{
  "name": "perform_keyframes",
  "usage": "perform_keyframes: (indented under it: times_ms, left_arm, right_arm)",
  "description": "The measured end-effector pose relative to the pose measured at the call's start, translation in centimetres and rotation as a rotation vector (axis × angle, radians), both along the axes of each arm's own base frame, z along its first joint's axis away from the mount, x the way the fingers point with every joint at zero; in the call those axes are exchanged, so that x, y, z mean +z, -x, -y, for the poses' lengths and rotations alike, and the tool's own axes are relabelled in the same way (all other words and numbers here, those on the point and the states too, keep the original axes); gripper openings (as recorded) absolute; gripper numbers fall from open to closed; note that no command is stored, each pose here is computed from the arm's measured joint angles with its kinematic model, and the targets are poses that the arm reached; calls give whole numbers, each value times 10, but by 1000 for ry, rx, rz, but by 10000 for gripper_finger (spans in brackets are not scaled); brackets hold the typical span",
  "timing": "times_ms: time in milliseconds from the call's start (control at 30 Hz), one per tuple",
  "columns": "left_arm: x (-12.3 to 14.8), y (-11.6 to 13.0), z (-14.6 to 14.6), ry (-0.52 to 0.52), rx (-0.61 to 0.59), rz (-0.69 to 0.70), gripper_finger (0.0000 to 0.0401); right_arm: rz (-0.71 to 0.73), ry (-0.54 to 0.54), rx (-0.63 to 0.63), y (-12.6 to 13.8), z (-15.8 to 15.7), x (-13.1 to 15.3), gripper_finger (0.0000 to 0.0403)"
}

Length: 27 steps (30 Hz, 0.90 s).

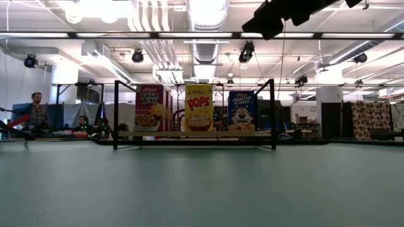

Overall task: Stack cereal on shelf
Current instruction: Put the blue cereal box on the shelf aligned with the other blue cereal boxes

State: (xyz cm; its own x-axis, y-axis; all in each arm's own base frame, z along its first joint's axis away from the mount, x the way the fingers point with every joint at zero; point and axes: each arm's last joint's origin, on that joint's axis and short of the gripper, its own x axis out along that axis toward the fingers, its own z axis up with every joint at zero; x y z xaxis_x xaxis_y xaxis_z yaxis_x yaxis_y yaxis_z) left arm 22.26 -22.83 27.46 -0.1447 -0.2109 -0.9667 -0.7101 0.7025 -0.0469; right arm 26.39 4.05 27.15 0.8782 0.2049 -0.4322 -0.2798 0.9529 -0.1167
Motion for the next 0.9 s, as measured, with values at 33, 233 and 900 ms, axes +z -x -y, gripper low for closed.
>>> perform_keyframes:
  times_ms: [33, 233, 900]
  left_arm:
    - [-3, 1, 2, -12, -1, -10, 304]
    - [-10, 15, 16, -107, -3, -83, 304]
    - [-19, 35, 25, -236, -9, -40, 268]
  right_arm:
    - [5, 3, 2, 0, 0, 0, 233]
    - [13, 13, 17, 0, 0, 1, 233]
    - [-1, 21, 21, 2, 0, -8, 233]
